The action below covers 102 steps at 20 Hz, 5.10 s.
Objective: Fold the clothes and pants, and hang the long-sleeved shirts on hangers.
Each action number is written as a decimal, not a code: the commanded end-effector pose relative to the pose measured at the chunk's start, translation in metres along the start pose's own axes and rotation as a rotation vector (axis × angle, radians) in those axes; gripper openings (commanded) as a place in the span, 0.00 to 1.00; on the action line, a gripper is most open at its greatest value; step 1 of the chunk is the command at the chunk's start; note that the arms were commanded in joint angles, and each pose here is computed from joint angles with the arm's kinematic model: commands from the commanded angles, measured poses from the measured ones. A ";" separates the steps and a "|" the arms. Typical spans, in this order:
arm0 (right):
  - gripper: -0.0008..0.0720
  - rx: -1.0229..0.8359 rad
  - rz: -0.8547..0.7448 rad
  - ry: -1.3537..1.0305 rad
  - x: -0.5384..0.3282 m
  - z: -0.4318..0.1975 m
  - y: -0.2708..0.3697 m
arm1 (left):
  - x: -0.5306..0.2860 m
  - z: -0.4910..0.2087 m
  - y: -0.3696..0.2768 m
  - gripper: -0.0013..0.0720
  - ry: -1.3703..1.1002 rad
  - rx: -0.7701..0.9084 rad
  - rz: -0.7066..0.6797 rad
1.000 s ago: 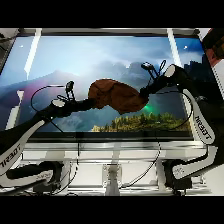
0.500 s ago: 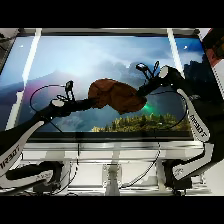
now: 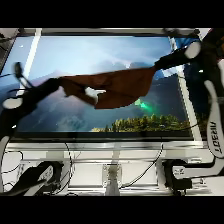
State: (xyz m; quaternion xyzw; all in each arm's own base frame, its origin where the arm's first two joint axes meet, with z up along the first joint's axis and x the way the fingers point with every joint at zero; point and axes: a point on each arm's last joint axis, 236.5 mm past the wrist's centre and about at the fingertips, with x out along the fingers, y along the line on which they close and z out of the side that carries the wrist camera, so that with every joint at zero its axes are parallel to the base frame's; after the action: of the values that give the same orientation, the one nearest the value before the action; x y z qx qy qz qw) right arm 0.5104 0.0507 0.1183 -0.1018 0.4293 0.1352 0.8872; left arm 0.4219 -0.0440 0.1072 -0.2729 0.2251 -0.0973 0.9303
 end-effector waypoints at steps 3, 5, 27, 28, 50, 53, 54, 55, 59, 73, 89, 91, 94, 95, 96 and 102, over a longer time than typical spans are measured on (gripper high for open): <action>0.03 0.132 -0.127 -0.213 -0.114 0.033 -0.044 | -0.095 0.093 -0.003 0.04 -0.322 0.103 0.060; 0.03 0.118 -0.143 -0.286 -0.153 0.041 -0.038 | -0.117 0.106 -0.009 0.04 -0.384 0.123 0.069; 0.03 0.137 -0.066 -0.243 -0.238 -0.022 0.017 | -0.129 0.029 -0.010 0.04 -0.095 0.048 0.088; 0.03 0.159 -0.026 -0.169 -0.197 -0.023 0.015 | -0.109 0.017 0.005 0.04 -0.028 0.032 0.099; 0.38 0.345 0.032 0.363 0.018 -0.128 -0.053 | -0.003 0.002 0.083 0.99 0.148 0.373 0.241; 0.38 0.406 0.203 0.544 0.009 -0.196 -0.034 | -0.045 0.009 0.086 0.99 0.211 0.599 0.312; 0.38 0.464 0.303 0.544 0.014 -0.206 -0.016 | -0.055 0.009 0.087 0.99 0.229 0.630 0.324; 0.38 0.524 0.403 0.537 0.019 -0.214 0.004 | -0.061 0.008 0.086 0.99 0.244 0.644 0.329; 0.59 0.683 0.539 0.519 0.045 -0.242 0.051 | -0.067 -0.013 0.085 0.99 0.326 0.620 0.301; 0.56 0.725 0.333 0.370 0.106 -0.237 0.057 | -0.069 -0.027 0.083 0.76 0.370 0.560 0.282; 0.03 0.740 0.358 0.405 0.102 -0.241 0.064 | -0.086 -0.166 0.128 0.76 0.650 0.134 0.344; 0.03 0.738 0.365 0.414 0.100 -0.242 0.066 | -0.080 -0.171 0.141 0.76 0.578 0.041 0.401; 0.03 0.739 0.367 0.416 0.100 -0.243 0.067 | -0.074 -0.172 0.149 0.76 0.504 -0.096 0.448; 0.03 0.739 0.366 0.416 0.100 -0.243 0.067 | -0.073 -0.176 0.151 0.76 0.515 -0.121 0.455; 0.03 0.738 0.366 0.416 0.100 -0.243 0.067 | -0.071 -0.183 0.154 0.76 0.534 -0.141 0.460; 0.03 0.746 0.372 0.413 0.100 -0.241 0.068 | -0.057 -0.198 0.165 0.76 0.547 -0.236 0.471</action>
State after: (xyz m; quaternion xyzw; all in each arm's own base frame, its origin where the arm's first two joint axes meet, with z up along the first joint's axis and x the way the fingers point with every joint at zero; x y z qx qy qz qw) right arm 0.3700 0.0565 -0.1136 0.2752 0.6281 0.1037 0.7204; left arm 0.2838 0.0164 -0.1021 -0.2627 0.5349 0.0617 0.8006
